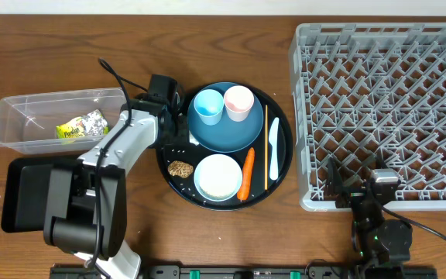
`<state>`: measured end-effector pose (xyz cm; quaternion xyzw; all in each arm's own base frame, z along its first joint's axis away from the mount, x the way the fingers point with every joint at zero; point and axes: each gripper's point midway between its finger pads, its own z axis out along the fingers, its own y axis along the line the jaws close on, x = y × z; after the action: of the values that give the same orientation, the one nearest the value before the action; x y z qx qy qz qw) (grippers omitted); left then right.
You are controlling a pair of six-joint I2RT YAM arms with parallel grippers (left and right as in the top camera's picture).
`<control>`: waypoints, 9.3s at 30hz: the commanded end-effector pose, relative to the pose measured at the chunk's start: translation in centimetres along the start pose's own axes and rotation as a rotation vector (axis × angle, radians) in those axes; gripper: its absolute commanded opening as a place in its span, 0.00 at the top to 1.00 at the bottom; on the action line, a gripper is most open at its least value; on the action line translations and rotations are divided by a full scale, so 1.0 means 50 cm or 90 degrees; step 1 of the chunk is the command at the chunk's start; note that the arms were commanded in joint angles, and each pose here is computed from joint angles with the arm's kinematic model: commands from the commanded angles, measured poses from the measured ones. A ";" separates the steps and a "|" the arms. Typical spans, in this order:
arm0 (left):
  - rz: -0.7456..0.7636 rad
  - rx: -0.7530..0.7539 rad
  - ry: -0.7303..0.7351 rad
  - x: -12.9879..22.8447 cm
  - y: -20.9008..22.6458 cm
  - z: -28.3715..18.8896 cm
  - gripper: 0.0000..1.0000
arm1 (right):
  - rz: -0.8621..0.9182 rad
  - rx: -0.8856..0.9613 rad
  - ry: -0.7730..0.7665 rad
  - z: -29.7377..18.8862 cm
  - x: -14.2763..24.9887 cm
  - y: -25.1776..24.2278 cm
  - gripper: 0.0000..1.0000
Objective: Sort waste into correct bins and load items into the dishwasher rack
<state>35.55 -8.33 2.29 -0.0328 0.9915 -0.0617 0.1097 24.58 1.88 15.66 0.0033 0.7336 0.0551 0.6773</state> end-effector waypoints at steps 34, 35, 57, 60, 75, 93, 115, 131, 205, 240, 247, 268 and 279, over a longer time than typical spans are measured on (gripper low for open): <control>0.007 0.009 -0.038 -0.012 -0.001 0.033 0.90 | -0.007 0.016 0.002 0.000 0.002 -0.011 0.01; 0.007 0.009 -0.038 -0.012 -0.001 0.032 0.94 | -0.007 0.016 0.002 0.000 0.002 -0.011 0.01; -0.040 0.025 -0.275 -0.077 0.036 -0.312 0.94 | -0.007 0.016 0.002 0.000 0.002 -0.011 0.01; -0.117 -0.024 -0.337 -0.083 0.099 -0.371 0.94 | -0.007 0.016 0.002 0.000 0.002 -0.011 0.01; -0.343 -0.112 -0.284 -0.053 0.314 -0.336 0.94 | -0.007 0.016 0.002 0.000 0.002 -0.011 0.01; -0.354 -0.055 -0.227 -0.082 0.320 -0.238 0.94 | -0.007 0.016 0.002 0.000 0.002 -0.011 0.01; -0.357 -0.076 -0.231 -0.082 0.331 -0.237 0.88 | -0.007 0.016 0.002 0.000 0.002 -0.011 0.01; -0.340 -0.061 -0.271 -0.110 0.324 -0.256 0.64 | -0.007 0.016 0.002 0.000 0.002 -0.011 0.01; 0.129 0.001 0.014 0.263 -0.310 -0.057 0.65 | -0.007 0.016 0.002 0.000 0.002 -0.011 0.01; 0.131 -0.019 0.033 0.272 -0.303 -0.028 0.80 | -0.007 0.016 0.002 0.000 0.002 -0.011 0.01; 0.131 -0.019 0.033 0.272 -0.302 -0.028 0.80 | -0.007 0.016 0.002 0.000 0.002 -0.011 0.01; 0.135 -0.024 0.038 0.275 -0.298 -0.029 0.81 | -0.007 0.016 0.002 0.000 0.002 -0.011 0.01; 0.142 -0.024 0.038 0.275 -0.298 -0.029 0.94 | -0.007 0.016 0.002 0.000 0.002 -0.011 0.01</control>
<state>22.75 -24.52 3.12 0.0762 0.9922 -0.0434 0.0884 24.58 1.88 15.65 0.0033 0.7337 0.0551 0.6772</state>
